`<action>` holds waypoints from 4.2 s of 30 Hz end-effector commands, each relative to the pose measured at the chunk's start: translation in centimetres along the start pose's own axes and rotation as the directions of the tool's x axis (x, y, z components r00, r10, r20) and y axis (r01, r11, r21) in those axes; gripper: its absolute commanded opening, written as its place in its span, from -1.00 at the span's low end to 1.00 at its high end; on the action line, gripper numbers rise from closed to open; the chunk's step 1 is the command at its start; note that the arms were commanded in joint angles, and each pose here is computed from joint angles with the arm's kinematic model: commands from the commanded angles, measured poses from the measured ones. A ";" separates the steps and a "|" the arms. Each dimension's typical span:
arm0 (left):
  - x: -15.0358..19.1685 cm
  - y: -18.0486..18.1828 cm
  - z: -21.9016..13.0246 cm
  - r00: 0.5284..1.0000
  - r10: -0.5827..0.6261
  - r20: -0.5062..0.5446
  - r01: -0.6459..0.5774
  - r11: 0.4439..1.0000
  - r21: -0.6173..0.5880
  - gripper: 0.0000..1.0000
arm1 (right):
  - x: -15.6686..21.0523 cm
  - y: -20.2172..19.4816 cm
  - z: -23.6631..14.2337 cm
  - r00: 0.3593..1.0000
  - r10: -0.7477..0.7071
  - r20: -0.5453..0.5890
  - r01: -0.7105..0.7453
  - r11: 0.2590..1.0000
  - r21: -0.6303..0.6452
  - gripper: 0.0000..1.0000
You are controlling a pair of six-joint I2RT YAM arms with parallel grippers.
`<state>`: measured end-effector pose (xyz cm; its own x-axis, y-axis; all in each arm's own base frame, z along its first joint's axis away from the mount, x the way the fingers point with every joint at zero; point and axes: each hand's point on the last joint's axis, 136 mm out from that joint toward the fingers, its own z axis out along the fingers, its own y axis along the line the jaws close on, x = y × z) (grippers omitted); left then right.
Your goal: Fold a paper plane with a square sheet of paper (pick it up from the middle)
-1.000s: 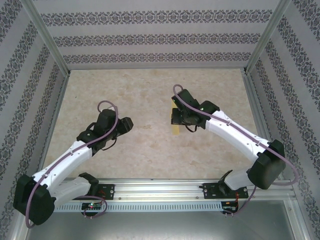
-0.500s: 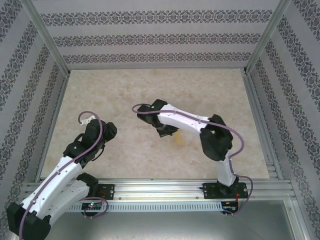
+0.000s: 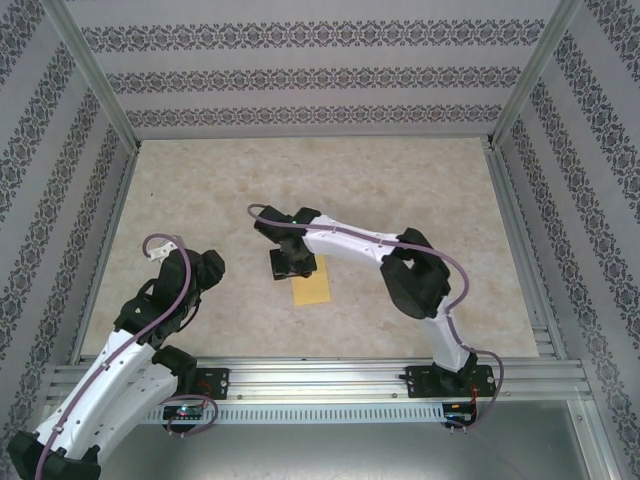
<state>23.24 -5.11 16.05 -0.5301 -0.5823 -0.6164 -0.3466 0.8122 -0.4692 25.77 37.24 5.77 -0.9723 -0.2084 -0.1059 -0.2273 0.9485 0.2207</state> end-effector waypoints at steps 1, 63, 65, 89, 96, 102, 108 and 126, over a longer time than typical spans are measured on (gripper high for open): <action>0.6 -1.9 0.4 0.998 0.045 -0.054 -0.040 0.996 0.084 0.30 | -2.7 2.4 -3.8 0.991 0.085 0.104 -0.050 0.951 -0.306 -0.04; 14.4 -16.5 16.7 0.721 0.334 -0.608 -0.128 0.925 0.357 -0.06 | 1.0 -9.5 -0.4 0.926 0.334 0.175 -0.234 0.874 -0.426 -0.18; 14.0 -16.0 16.6 0.726 0.336 -0.600 -0.151 0.929 0.337 -0.01 | 1.0 -9.5 -0.4 0.927 0.334 0.173 -0.236 0.874 -0.426 -0.18; 15.4 -15.1 13.4 0.705 0.358 -0.612 -0.181 0.926 0.332 -0.51 | 1.9 -9.4 -0.8 0.914 0.363 0.180 -0.256 0.862 -0.437 -0.13; 16.3 -14.0 13.9 0.691 0.354 -0.630 -0.193 0.931 0.311 -0.53 | 2.4 -9.0 -0.6 0.919 0.355 0.174 -0.255 0.869 -0.425 -0.10; 17.5 -13.4 14.4 0.667 0.353 -0.656 -0.189 0.932 0.310 -0.52 | 2.6 -9.0 -0.4 0.918 0.357 0.171 -0.260 0.870 -0.419 -0.09; 17.5 -12.4 14.8 0.672 0.344 -0.656 -0.212 0.938 0.274 -0.54 | 2.4 -9.0 -0.5 0.916 0.359 0.178 -0.259 0.870 -0.420 -0.08; 17.3 -12.2 14.5 0.680 0.344 -0.648 -0.218 0.938 0.268 -0.54 | 2.0 -8.1 0.6 0.920 0.366 0.139 -0.267 0.845 -0.463 -0.09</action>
<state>29.99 -25.71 2.05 -0.9818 -0.1021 -0.1603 -0.0108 0.8721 -0.4893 25.43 28.31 2.88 -0.9693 0.1934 -0.1516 0.0518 0.7640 0.6432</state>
